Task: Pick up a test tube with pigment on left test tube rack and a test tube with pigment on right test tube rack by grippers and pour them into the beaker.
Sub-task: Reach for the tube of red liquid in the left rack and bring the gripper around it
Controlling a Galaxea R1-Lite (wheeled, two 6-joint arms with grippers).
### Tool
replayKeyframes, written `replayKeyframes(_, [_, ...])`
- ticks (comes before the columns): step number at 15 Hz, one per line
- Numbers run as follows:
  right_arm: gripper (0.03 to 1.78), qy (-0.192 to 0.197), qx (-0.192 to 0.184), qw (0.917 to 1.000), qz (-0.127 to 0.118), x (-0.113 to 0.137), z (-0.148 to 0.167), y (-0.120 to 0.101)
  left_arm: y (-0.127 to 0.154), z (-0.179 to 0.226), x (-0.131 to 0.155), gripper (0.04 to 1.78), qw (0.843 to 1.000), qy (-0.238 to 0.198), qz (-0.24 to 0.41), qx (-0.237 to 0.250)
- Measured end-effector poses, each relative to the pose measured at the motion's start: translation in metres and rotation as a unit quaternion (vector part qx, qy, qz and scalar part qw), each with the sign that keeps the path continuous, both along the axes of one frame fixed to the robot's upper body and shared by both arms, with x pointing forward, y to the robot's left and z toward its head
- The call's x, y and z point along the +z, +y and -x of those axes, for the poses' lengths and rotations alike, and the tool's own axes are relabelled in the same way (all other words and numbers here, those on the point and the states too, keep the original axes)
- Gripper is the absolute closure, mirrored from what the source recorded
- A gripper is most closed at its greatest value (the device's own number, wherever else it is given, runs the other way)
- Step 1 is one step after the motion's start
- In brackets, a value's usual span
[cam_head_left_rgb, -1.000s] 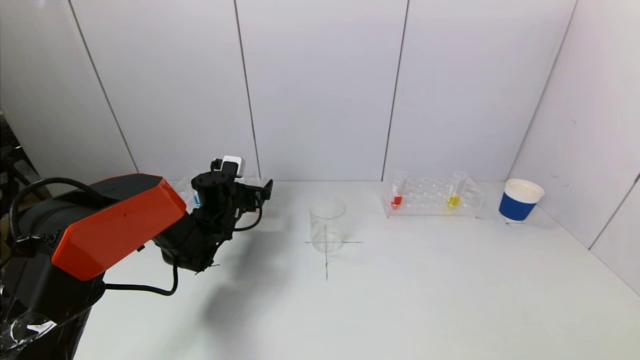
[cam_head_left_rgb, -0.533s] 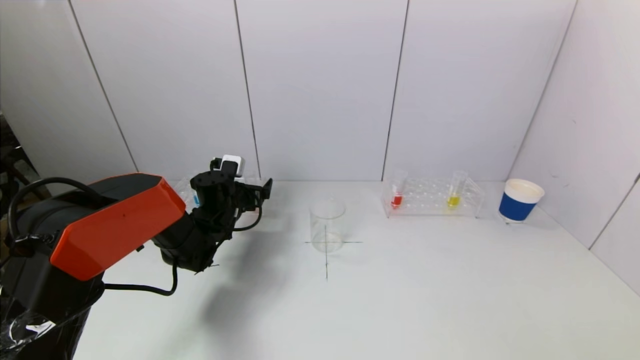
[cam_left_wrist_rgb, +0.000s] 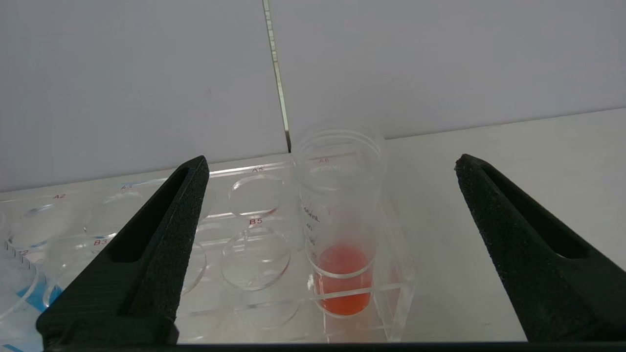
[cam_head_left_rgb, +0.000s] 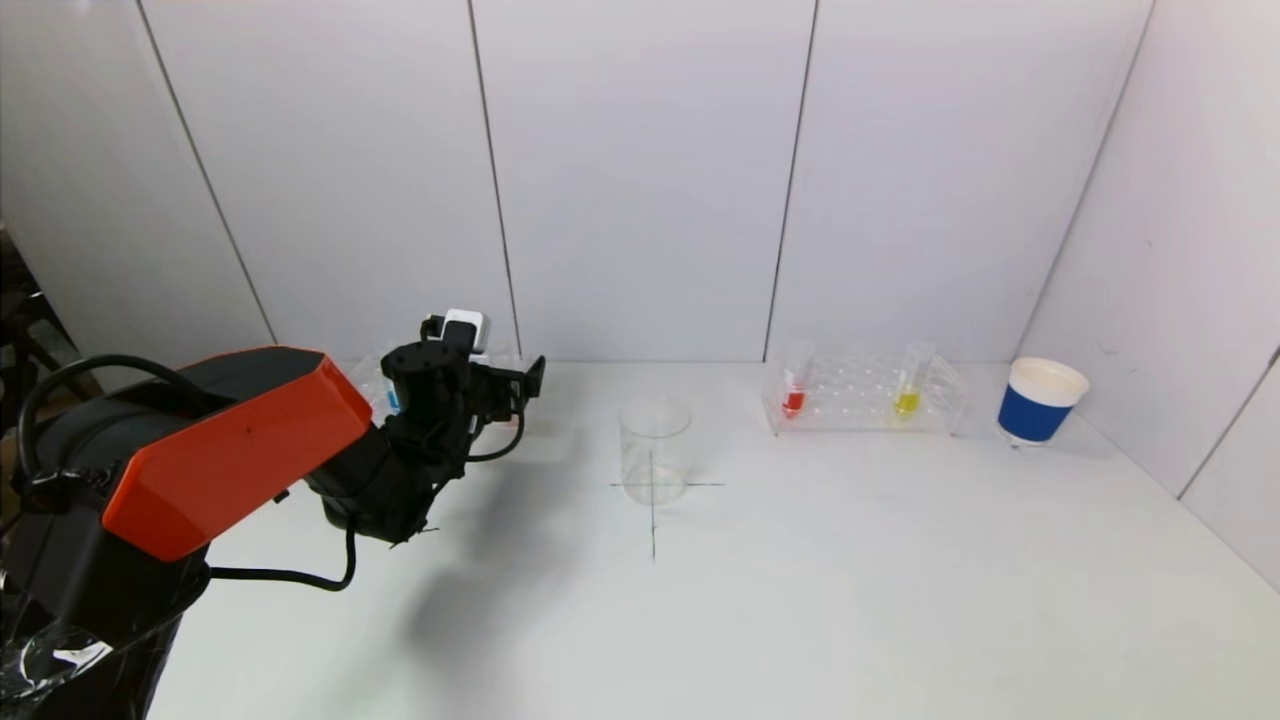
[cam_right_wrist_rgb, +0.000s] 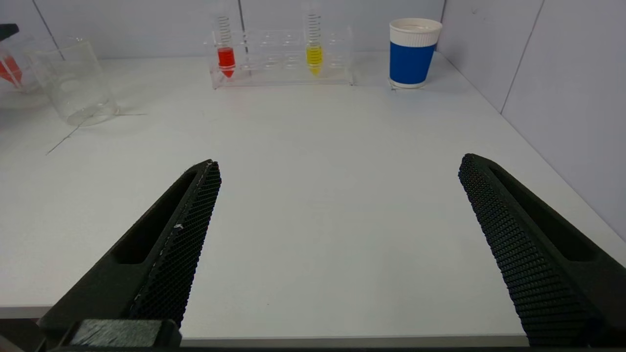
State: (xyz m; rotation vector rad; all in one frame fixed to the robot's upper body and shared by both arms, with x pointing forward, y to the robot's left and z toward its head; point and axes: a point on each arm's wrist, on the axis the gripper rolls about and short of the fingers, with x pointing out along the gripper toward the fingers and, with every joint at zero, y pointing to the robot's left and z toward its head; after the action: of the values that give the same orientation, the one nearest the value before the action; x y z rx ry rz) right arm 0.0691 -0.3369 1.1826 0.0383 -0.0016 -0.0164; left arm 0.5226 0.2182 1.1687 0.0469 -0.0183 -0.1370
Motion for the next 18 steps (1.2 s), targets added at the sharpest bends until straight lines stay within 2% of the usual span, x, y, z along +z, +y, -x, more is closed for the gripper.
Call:
replayKeyframes(8, [0.04,0.0,0.0,1.0,0.0,0.0,0.0,0.0,0.0003,-0.0011,-0.0002,0.06,1.0,0.001,0.0,0.001])
replayKeyframes(10, [0.04,0.0,0.0,1.0,0.0,0.0,0.0,0.0,0.0003,-0.0011,-0.0005,0.16,1.0,0.001,0.0,0.001])
replayKeyframes(13, [0.04,0.0,0.0,1.0,0.0,0.0,0.0,0.0,0.0004,-0.0012,-0.0004,0.5,1.0,0.0,0.0,0.001])
replayKeyframes(17, [0.04,0.0,0.0,1.0,0.0,0.0,0.0,0.0,0.0003,-0.0013,-0.0005,1.22,1.0,0.0,0.0,0.001])
replayKeyframes(18, [0.04,0.0,0.0,1.0,0.0,0.0,0.0,0.0,0.0,-0.0013,-0.0008,1.33,1.0,0.0,0.0,0.0])
